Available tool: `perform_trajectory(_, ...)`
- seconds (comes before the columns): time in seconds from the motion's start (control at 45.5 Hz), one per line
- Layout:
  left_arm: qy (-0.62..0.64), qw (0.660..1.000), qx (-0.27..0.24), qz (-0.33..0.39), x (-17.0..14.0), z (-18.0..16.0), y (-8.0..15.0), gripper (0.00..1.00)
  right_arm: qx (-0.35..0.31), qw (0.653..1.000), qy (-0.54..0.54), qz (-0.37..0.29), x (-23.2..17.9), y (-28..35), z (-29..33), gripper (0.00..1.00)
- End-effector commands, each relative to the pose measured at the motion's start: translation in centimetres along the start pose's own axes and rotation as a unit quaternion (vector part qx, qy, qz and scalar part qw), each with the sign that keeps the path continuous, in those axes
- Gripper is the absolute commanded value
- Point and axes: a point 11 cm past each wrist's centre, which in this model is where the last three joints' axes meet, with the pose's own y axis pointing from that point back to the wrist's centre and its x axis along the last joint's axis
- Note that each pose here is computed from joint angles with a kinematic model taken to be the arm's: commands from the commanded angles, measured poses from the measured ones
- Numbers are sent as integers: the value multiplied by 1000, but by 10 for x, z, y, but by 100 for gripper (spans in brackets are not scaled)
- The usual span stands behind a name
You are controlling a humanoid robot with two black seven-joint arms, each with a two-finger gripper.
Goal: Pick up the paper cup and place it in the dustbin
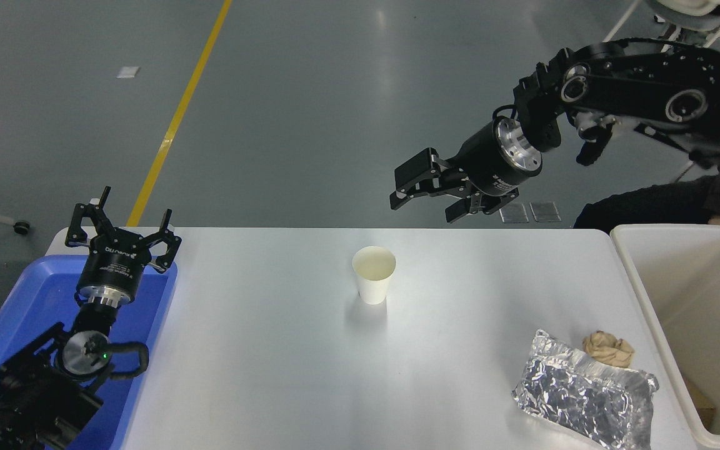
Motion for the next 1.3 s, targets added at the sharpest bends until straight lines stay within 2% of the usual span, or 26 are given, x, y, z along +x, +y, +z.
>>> perform_trajectory(0.0,0,1000,0,0,0,0,0,100,-39,999,1,-2,-14,39,-29,100)
perform_trajectory(0.11,0,1000,0,0,0,0,0,100,-47,999,-8,-8,-21,40,-42,100)
perform_trajectory(0.22,1,1000,-1,1,1,0,0,100,-85,996,-13,-11,-27,41,-36,100)
perform_trajectory(0.352,1,1000,-2,2,1,1,1,100,-156,986,-21,-57,-56,35,-2,100)
perform_trajectory(0.462,1,1000,-3,3,2,1,1,100,-212,975,0,-62,-60,46,22,100)
perform_trajectory(0.571,1,1000,-2,3,2,1,1,100,-242,968,-8,-59,-59,54,40,100)
perform_trajectory(0.879,2,1000,-3,3,2,1,2,100,-215,974,9,-64,-55,37,22,100)
perform_trajectory(1.099,2,1000,-2,1,1,1,1,100,-157,985,45,-61,-27,-26,-6,100)
perform_trajectory(1.231,2,1000,-1,0,0,0,0,100,-150,987,34,-51,-12,-54,16,100)
perform_trajectory(1.275,2,1000,-1,0,0,0,0,100,-152,987,32,-26,-3,-64,27,100)
